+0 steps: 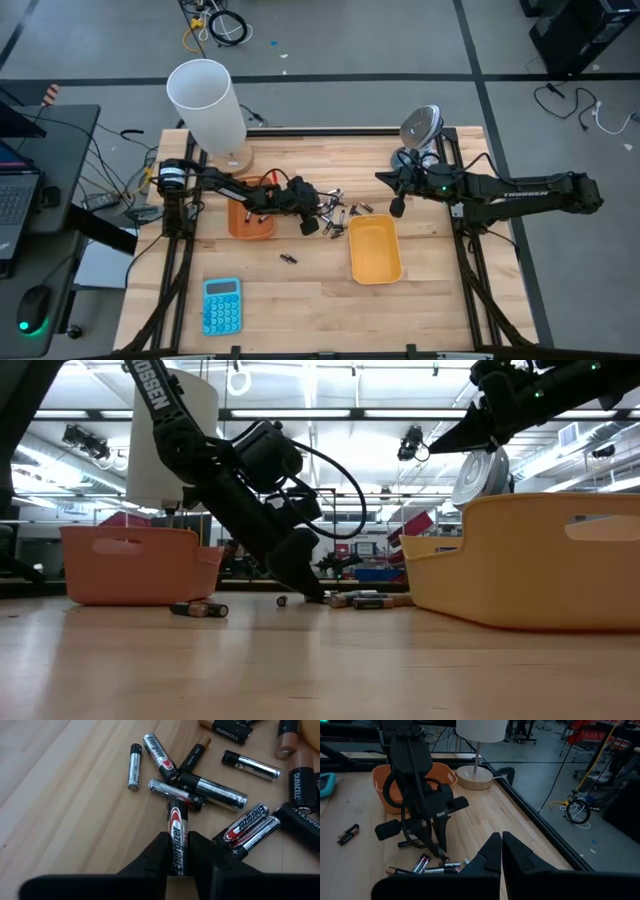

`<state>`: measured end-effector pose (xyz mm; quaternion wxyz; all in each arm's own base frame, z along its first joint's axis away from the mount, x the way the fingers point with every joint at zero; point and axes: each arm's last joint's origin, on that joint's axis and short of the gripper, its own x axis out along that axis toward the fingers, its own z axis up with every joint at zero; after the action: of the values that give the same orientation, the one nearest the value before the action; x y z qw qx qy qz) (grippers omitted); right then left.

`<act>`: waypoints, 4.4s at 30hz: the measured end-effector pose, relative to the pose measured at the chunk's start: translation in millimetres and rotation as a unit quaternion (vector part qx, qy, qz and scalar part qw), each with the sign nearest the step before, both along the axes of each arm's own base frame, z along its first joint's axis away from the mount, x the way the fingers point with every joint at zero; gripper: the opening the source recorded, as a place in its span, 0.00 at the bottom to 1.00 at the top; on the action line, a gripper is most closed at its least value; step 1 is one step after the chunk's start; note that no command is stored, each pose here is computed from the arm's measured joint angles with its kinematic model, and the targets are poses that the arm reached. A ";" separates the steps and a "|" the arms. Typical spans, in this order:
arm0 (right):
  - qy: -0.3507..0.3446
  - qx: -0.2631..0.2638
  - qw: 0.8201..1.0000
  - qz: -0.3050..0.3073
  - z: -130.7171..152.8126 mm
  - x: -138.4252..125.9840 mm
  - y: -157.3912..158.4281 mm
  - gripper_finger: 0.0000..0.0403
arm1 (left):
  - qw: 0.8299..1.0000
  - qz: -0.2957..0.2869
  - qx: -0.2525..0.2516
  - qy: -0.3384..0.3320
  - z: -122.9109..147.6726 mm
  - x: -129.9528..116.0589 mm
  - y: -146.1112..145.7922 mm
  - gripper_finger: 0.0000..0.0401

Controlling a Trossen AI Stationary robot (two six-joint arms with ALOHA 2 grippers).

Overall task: Sort batteries
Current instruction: Put the silver battery into the orange bin

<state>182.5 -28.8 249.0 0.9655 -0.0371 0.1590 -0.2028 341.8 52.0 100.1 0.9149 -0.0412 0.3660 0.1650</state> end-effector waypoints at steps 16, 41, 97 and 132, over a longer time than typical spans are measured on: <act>0.000 0.000 1.000 0.000 0.0 0.0 0.0 0.01 | 1.000 0.005 0.006 -0.004 13.9 -4.8 0.5 0.08; 0.003 -0.002 1.000 0.001 -0.4 -0.1 0.0 0.01 | 0.996 -0.083 0.013 0.016 139.0 -87.2 -45.0 0.08; -0.003 0.003 1.000 -0.001 0.2 0.0 -0.1 0.01 | 0.905 0.404 -0.097 0.092 97.0 -163.4 -52.2 0.19; -0.002 0.003 1.000 -0.001 0.1 0.0 -0.1 0.01 | 0.907 0.399 -0.094 0.096 97.0 -163.5 -52.2 0.18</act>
<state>182.4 -28.9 249.1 0.9657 -0.0337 0.1575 -0.2038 178.3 -0.3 197.1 0.7250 -0.2536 0.4186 0.4846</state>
